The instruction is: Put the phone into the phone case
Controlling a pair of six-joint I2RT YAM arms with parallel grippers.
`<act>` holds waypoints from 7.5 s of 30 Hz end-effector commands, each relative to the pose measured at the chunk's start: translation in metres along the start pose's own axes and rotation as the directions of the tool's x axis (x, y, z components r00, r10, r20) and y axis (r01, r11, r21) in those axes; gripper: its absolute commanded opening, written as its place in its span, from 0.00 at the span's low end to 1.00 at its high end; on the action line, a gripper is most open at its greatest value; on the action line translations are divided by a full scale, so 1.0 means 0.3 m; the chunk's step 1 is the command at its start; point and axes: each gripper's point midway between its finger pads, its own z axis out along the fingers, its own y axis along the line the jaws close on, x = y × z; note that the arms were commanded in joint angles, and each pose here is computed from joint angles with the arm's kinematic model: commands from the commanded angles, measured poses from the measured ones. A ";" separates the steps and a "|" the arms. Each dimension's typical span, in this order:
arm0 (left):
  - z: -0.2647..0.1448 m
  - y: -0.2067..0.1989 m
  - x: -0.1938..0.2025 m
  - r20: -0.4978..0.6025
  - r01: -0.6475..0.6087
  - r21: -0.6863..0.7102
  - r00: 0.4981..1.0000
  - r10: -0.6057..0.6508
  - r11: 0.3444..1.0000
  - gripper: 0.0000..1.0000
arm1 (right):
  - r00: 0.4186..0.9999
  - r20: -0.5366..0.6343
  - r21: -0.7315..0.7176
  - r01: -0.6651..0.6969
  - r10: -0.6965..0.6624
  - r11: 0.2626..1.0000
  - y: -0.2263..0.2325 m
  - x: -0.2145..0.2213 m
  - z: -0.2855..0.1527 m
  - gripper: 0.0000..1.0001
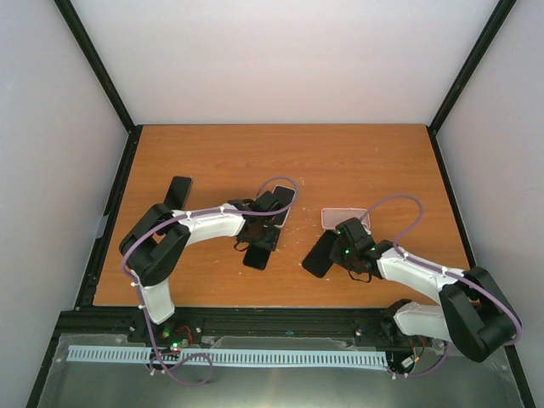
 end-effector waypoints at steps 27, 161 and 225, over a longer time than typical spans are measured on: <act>-0.170 -0.115 -0.042 0.083 -0.183 0.166 0.982 0.171 0.969 0.66 | 0.963 0.121 -0.127 0.257 -0.242 0.958 0.174 -0.040 -0.096 0.74; -0.171 -0.394 0.122 -0.003 0.030 0.755 0.999 -0.042 0.655 0.46 | 0.998 -0.061 -0.298 -0.011 -0.007 0.955 0.258 0.089 0.019 0.10; -0.179 -0.238 0.029 0.057 0.068 0.717 0.986 -0.155 0.694 0.52 | 0.984 -0.014 -0.219 0.168 -0.175 0.961 0.212 0.117 -0.019 0.68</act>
